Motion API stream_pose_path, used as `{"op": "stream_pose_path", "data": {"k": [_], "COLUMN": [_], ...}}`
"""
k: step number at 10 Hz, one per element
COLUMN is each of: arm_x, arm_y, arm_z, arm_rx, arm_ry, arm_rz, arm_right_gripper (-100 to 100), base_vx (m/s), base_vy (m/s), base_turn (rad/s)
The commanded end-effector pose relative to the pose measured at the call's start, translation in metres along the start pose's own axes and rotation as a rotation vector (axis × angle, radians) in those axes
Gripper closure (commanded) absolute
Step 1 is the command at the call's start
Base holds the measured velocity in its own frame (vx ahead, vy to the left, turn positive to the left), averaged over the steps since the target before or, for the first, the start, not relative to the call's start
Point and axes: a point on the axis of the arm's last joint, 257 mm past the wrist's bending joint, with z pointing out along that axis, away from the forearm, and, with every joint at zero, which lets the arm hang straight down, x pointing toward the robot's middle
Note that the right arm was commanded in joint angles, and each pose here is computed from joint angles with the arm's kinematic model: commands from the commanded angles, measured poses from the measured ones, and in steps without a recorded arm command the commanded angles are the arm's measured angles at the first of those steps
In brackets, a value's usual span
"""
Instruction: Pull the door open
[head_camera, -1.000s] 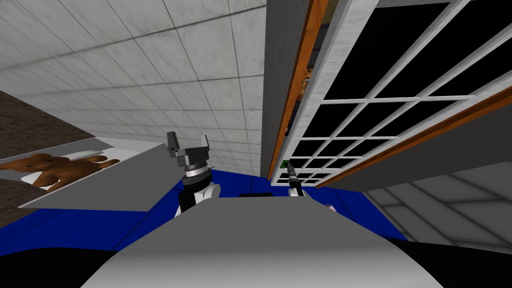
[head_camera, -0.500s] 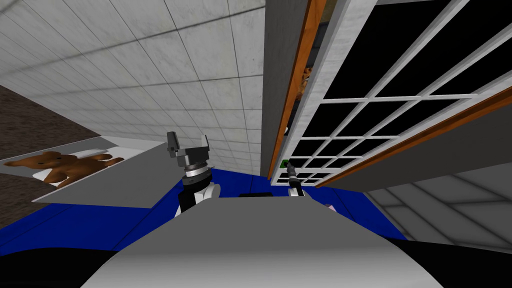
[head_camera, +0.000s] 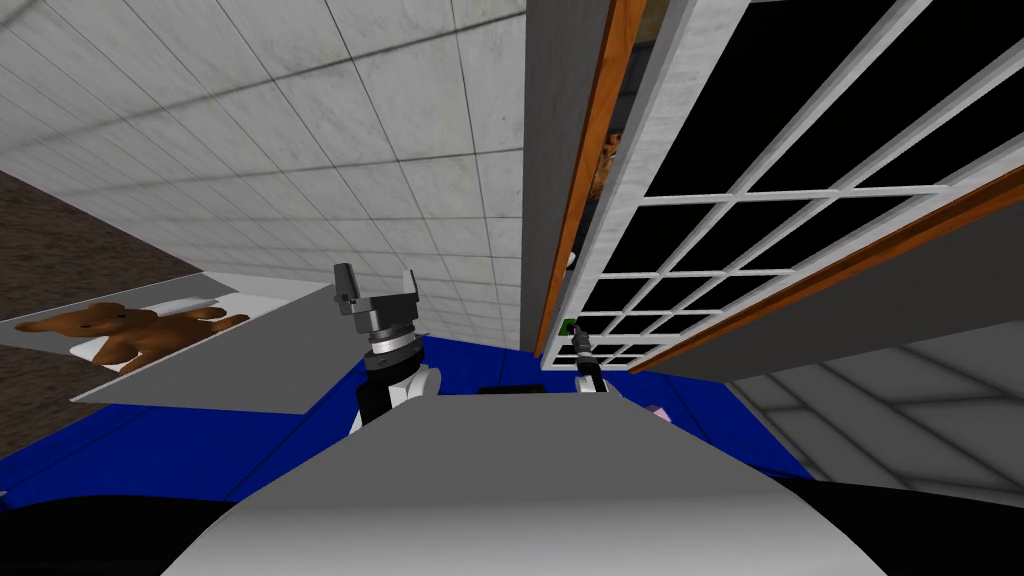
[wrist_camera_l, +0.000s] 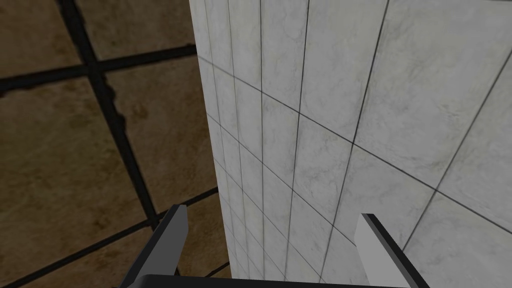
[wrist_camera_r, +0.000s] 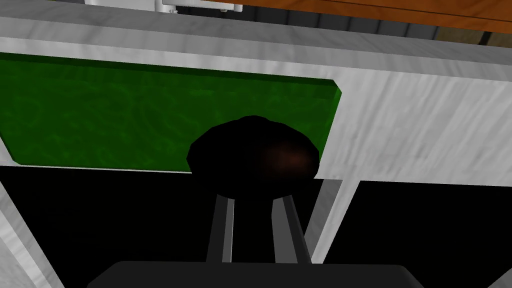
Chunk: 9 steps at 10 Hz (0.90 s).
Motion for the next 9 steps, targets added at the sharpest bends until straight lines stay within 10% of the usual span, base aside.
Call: {"op": "stream_pose_path", "data": {"k": [1, 9], "arm_x": [0.0265, 0.0314], "arm_y": [0.0079, 0.0082], "arm_z": [0.0022, 0.0014], "arm_rx": [-0.022, -0.019], "arm_ry": [0.038, 0.044], "arm_rz": [0.049, 0.205], "arm_right_gripper": [100, 100], "base_vx": [-0.024, -0.019], "base_vy": [-0.030, -0.010], "base_turn": [0.030, 0.012]}}
